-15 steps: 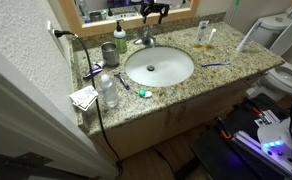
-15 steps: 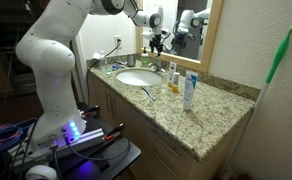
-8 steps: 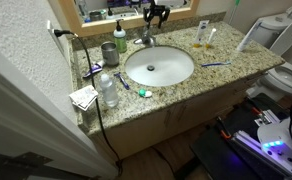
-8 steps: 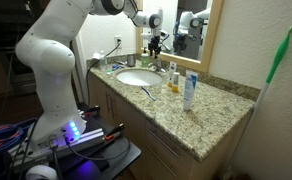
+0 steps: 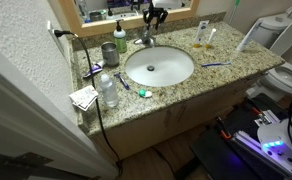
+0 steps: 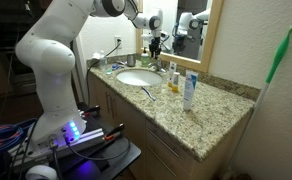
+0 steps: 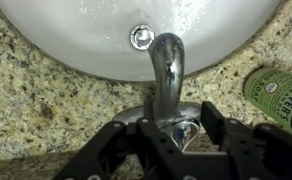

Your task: Open the faucet, place the toothbrush underneath the running faucet then set it down on the right side of the counter, pick up the shaving stick and place it under the running water then set it down on the left side of the counter, close the faucet

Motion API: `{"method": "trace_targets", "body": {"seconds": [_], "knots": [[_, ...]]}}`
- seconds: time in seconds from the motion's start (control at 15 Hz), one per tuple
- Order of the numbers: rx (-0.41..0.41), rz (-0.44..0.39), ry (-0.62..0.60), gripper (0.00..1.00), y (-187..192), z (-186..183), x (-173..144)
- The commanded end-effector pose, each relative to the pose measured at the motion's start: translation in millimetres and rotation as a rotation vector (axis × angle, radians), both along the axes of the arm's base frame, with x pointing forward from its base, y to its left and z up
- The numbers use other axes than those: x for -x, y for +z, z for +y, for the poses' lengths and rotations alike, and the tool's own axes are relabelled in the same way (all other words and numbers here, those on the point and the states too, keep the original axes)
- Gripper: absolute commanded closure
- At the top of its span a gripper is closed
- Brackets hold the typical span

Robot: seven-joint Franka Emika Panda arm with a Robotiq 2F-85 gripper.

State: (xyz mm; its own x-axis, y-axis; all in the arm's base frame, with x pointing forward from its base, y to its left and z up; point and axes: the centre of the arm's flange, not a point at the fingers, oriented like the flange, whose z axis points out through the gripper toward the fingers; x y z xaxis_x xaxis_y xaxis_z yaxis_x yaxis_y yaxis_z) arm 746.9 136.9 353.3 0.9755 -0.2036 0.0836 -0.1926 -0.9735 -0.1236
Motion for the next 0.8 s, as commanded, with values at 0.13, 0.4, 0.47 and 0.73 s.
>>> {"method": "trace_targets", "body": {"seconds": [0.13,0.4,0.47,0.73], "knots": [[0.01,-0.018,-0.003,0.6,-5,-1,-12],[0.015,-0.029,-0.007,0.88,0,-3,-13],[0.017,-0.033,-0.005,0.94,1,-1,-17],[0.035,0.069,0.012,0.93,4,2,-15]]}}
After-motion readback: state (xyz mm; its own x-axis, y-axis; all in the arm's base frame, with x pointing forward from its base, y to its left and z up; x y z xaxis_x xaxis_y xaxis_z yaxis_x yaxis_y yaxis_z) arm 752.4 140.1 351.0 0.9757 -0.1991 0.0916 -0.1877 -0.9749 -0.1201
